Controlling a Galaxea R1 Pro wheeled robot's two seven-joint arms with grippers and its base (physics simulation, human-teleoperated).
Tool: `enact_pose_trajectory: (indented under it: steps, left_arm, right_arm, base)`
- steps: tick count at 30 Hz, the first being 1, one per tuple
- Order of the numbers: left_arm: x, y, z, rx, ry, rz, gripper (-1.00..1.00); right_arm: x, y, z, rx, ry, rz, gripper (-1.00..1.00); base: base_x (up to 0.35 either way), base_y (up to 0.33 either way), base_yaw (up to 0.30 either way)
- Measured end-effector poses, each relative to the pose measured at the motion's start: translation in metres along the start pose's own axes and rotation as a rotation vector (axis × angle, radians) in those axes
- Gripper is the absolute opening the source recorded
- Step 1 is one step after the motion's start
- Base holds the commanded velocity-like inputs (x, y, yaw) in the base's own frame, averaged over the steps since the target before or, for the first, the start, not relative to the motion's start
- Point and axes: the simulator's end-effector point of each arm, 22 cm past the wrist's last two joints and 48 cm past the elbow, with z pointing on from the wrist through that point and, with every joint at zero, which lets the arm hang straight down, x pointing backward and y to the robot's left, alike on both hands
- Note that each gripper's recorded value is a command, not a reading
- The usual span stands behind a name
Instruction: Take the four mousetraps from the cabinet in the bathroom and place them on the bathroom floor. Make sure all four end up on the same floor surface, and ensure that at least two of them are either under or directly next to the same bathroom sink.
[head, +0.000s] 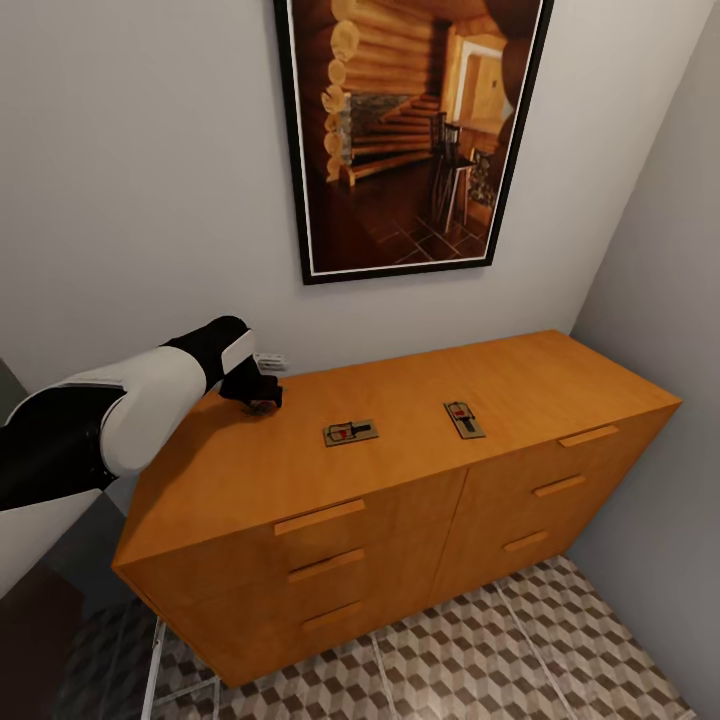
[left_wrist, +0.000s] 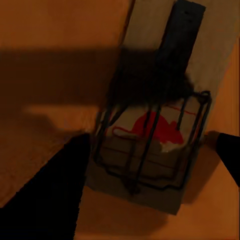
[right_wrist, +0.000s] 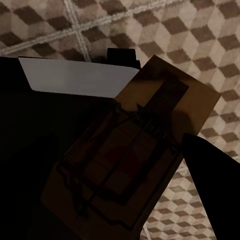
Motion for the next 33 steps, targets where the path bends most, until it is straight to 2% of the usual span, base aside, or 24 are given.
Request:
enact_pose_trajectory:
  steps: [3,29,33]
  left_arm:
    - [-0.0007,0.0041,-0.0008,-0.018,-0.002,0.009,-1.0]
    - [-0.001,0.0041,-0.0007,-0.018,-0.002,0.011,-1.0]
    - [-0.0061,0.0082,-0.0034,-0.036,-0.016,0.022,-1.0]
  right_arm:
    - [0.0,0.0,0.0,0.0,0.0,0.0,-1.0]
    - [-0.0003,-0.0001,0.0,0.0,-0.001,0.0,-1.0]
    - [-0.0003,-0.0009,0.0,0.001,0.0,0.0,-1.0]
  base:
    - [0.0,0.0,0.0]
    - [0.0,0.0,0.0]
    - [0.0,0.0,0.0]
